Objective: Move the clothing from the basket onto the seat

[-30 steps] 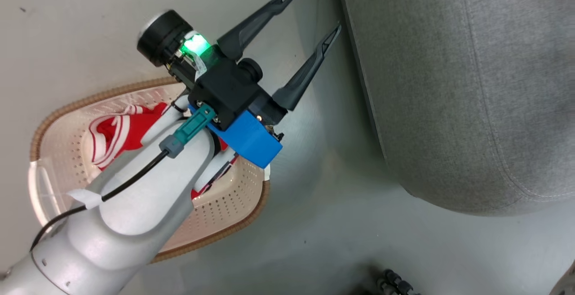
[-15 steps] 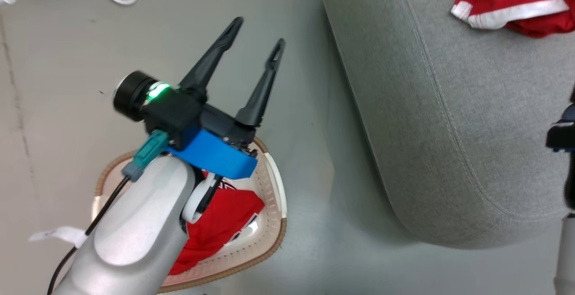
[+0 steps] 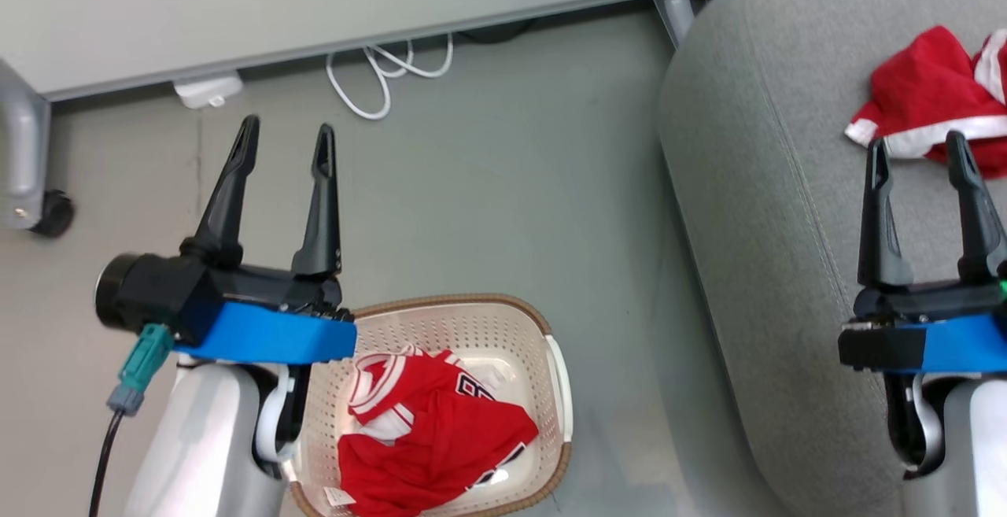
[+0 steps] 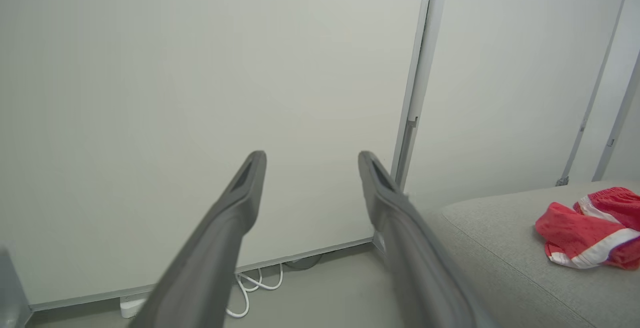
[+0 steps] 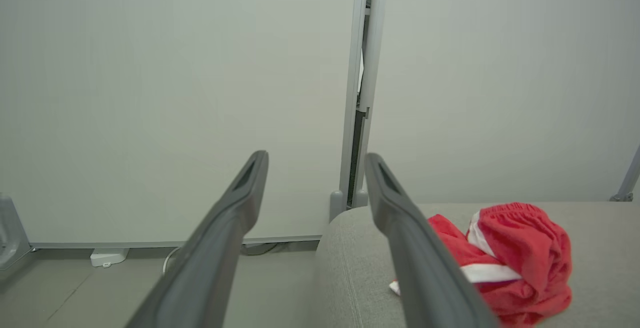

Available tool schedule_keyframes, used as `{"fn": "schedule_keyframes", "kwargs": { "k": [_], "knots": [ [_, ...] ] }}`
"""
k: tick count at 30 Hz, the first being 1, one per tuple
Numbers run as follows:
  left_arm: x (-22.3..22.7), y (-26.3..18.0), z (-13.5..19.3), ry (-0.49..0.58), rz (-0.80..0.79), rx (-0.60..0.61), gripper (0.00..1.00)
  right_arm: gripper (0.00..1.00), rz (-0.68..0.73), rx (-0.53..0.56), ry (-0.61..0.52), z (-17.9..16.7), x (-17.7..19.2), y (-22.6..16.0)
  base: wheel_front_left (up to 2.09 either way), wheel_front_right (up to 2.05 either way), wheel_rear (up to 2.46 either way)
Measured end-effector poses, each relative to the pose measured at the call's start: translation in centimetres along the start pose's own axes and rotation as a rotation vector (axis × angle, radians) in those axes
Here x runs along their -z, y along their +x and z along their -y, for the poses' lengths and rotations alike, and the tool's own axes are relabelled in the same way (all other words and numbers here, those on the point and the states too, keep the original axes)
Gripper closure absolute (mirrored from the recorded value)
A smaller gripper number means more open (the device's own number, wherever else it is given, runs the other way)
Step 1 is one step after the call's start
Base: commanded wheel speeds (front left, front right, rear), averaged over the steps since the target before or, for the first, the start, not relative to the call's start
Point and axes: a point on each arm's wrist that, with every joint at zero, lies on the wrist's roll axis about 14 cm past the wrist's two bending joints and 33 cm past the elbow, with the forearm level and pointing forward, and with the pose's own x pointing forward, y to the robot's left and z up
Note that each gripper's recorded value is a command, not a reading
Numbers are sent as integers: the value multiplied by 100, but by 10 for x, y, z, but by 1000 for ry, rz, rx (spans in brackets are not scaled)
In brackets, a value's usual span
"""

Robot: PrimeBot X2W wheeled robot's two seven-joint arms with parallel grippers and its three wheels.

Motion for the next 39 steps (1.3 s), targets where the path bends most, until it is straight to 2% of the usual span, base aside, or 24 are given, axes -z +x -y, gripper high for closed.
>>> {"fn": "schedule_keyframes", "kwargs": {
  "k": [7, 16, 24, 39],
  "knots": [
    [-14, -45, -25, 33, -1, -123, 0, 0, -17, -53, 54, -24, -3, -24, 0, 0, 0],
    [-14, -84, -37, 68, -30, -198, 0, 0, -53, -93, 91, -40, 3, -42, 0, 0, 0],
    [-10, -101, -47, 81, -54, -245, 0, 0, -111, -107, 136, -48, 19, -55, 0, 0, 0],
    [1, -115, -50, 70, -91, -271, 0, 0, -144, -129, 148, -56, 28, -63, 0, 0, 0]
  ]
}}
